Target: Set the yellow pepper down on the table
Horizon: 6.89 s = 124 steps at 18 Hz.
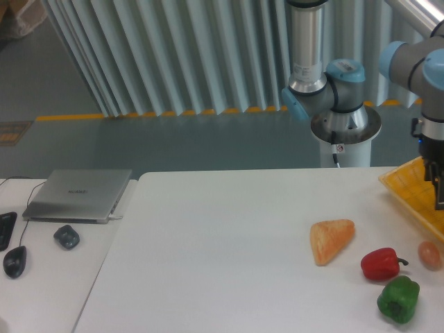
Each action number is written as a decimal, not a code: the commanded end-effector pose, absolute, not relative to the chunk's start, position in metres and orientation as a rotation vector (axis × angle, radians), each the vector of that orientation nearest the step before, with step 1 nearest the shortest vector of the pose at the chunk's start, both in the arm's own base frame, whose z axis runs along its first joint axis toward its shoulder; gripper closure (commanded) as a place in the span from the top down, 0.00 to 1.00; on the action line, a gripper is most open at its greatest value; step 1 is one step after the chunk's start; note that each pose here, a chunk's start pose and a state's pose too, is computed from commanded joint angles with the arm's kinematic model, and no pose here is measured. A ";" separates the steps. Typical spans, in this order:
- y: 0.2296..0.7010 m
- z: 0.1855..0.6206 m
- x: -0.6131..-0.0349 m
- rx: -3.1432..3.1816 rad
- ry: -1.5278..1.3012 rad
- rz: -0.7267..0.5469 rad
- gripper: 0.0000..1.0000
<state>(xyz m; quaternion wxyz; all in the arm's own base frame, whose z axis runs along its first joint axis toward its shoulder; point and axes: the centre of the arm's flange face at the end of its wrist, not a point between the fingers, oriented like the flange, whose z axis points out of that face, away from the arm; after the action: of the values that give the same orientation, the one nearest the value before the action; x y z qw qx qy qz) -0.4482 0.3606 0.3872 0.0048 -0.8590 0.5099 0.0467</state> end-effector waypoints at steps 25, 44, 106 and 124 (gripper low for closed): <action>0.344 0.299 -0.521 -2.644 1.855 -0.018 1.00; 0.346 0.311 -0.520 -2.683 1.792 -0.023 0.46; 0.554 0.316 -0.301 -3.105 0.683 0.238 0.54; 0.564 0.376 -0.289 -2.973 0.684 0.272 1.00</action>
<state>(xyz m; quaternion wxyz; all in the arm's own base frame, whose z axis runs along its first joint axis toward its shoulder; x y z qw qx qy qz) -0.2892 0.5640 0.3759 0.0394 -0.9699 0.2233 0.0887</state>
